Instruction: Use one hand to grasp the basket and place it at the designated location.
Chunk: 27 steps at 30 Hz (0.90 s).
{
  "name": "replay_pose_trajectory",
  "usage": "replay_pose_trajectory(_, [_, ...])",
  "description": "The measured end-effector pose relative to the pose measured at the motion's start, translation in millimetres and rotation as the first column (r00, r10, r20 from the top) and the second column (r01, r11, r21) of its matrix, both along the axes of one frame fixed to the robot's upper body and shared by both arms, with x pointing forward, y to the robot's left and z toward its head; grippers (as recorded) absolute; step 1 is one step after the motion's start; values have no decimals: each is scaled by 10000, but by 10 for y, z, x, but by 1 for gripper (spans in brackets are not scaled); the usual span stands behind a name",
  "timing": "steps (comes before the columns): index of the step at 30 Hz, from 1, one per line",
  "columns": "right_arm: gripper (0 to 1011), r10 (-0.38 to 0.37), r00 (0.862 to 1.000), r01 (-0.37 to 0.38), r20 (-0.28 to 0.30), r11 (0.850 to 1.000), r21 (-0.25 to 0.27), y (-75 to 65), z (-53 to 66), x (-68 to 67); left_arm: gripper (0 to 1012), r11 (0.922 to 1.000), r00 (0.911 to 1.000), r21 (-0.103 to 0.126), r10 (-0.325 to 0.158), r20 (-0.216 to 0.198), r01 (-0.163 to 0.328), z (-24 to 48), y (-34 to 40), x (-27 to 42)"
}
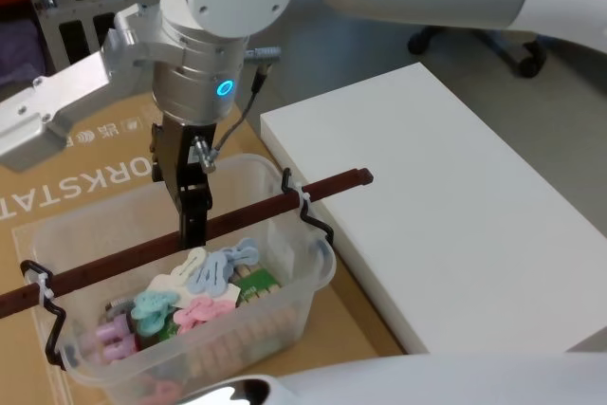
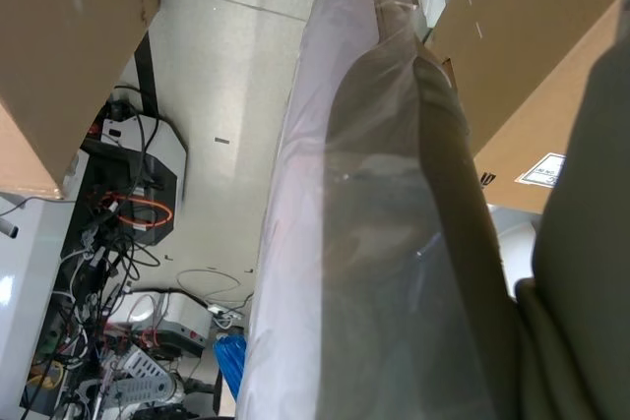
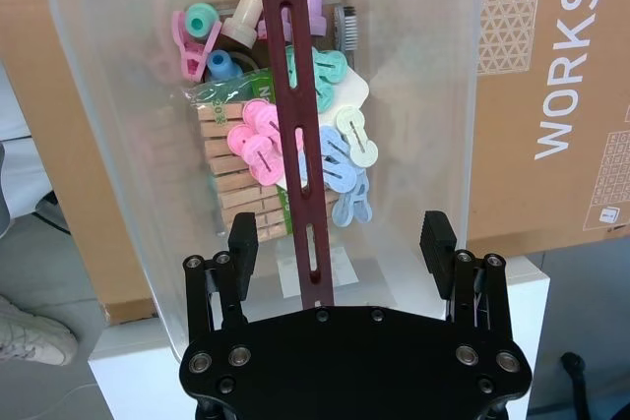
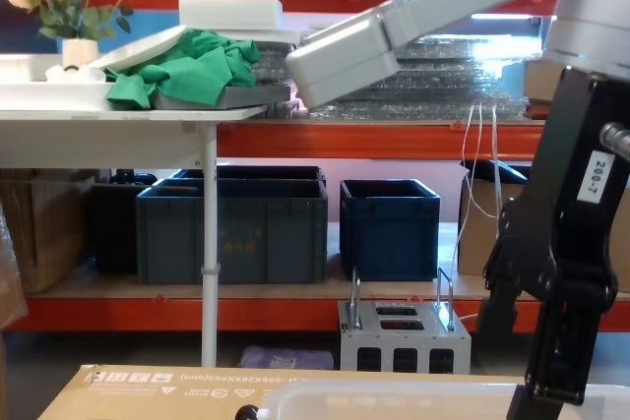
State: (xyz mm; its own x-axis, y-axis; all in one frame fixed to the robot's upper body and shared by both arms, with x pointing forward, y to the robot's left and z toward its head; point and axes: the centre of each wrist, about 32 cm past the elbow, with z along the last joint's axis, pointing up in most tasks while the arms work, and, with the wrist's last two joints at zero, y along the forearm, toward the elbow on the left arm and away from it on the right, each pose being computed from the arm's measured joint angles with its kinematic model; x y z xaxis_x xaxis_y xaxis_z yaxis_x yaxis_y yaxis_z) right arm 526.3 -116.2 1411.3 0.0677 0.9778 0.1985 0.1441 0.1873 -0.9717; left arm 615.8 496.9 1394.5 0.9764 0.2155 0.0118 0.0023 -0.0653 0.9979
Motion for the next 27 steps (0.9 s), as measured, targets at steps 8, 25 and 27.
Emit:
replay_pose_trajectory(8, [1001,129,9999,-131,-72,9994,-326,120,-135,-5,0,10000,10000,-1,-1,0,1,0,-1,0])
replay_pose_trajectory(25, [1001,271,9995,-283,-147,9960,-842,273,-338,0,0,10000,10000,0,2,0,-2,0,1,0])
replay_pose_trajectory(27, [1001,290,9995,-301,-142,9957,-878,281,-351,-4,0,10000,10000,0,2,-1,-2,0,1,0])
